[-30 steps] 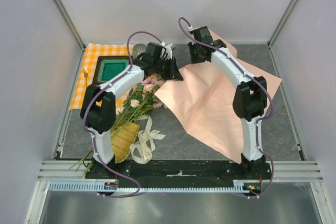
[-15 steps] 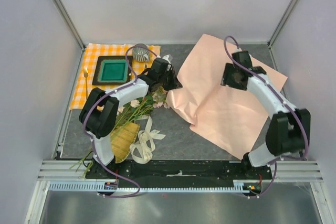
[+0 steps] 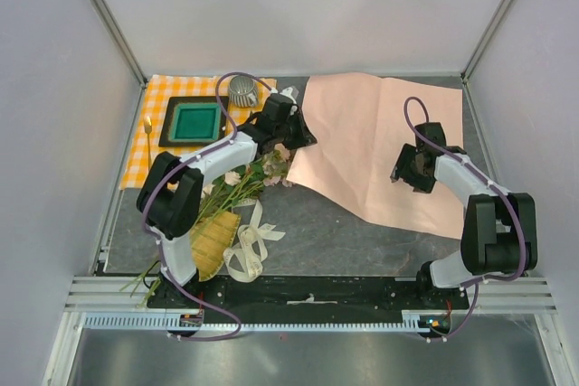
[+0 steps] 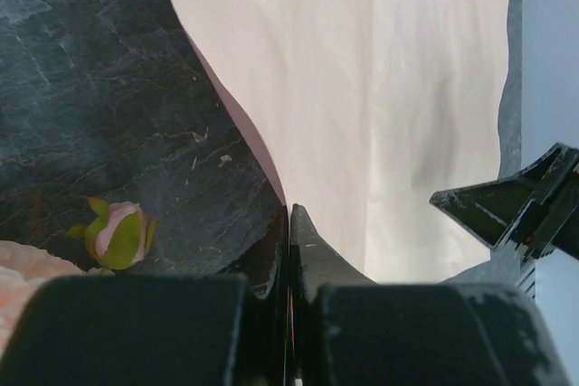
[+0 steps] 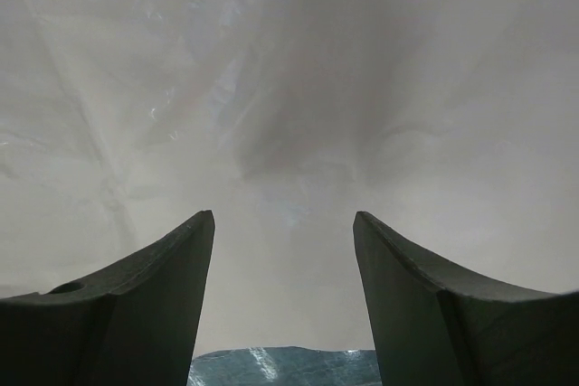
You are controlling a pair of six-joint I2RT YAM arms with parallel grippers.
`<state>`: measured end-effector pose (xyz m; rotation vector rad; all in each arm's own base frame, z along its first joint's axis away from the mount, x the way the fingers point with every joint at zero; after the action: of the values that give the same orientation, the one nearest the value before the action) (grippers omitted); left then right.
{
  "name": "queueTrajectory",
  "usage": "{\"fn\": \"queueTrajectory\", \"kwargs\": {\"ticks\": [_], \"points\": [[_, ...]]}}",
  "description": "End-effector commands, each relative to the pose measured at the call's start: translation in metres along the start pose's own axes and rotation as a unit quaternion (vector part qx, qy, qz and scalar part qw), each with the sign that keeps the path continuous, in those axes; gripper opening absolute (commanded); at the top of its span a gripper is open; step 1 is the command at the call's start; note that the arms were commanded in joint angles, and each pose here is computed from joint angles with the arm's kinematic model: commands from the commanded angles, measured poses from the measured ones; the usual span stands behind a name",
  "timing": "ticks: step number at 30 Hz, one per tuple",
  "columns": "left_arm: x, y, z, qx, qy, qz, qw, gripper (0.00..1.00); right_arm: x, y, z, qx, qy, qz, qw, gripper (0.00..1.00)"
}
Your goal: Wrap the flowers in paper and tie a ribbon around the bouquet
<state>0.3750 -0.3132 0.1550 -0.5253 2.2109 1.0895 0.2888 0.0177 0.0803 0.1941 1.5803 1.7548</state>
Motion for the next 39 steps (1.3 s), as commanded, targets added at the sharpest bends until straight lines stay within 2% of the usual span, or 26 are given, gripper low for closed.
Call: {"fn": "queueTrajectory", "kwargs": {"ticks": [1,5,11,21,30,37,39], "points": [[0.006,-0.002,-0.005,0.017,-0.027,0.027,0.999,0.02,-0.012,-0.001,0.005,-0.009,0.001,-0.031,0.999,0.71],[0.02,-0.004,-0.008,0.038,-0.003,0.042,0.998,0.01,-0.013,-0.006,-0.002,0.015,0.001,-0.04,0.999,0.71],[0.05,-0.016,-0.042,0.066,0.007,0.072,0.995,0.02,-0.027,-0.017,-0.034,0.059,-0.033,-0.047,0.997,0.71],[0.095,-0.022,-0.041,0.051,0.031,0.099,0.993,0.02,-0.043,-0.028,-0.034,0.075,-0.02,-0.054,0.996,0.71],[0.096,-0.011,-0.029,0.024,0.058,0.056,0.996,0.02,-0.051,-0.061,-0.017,0.046,-0.01,-0.028,0.999,0.7],[0.099,-0.022,-0.038,0.062,0.08,0.063,0.993,0.02,-0.074,-0.071,-0.012,0.064,0.012,-0.043,0.997,0.71],[0.099,-0.018,-0.038,0.064,0.076,0.059,0.993,0.1,-0.074,-0.072,-0.008,0.054,0.017,-0.041,0.998,0.71]]}}
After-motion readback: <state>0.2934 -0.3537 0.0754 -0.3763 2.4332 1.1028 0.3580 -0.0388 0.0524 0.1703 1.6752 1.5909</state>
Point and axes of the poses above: each gripper's point midway between its finger pads, its own y axis back along the fingers, its own z axis along the line the jaws close on, x = y × z, the point moved 4 cm from there along y, back along the fingers, and after that the axes turned 12 degrees about -y, right-handed, at the moved point
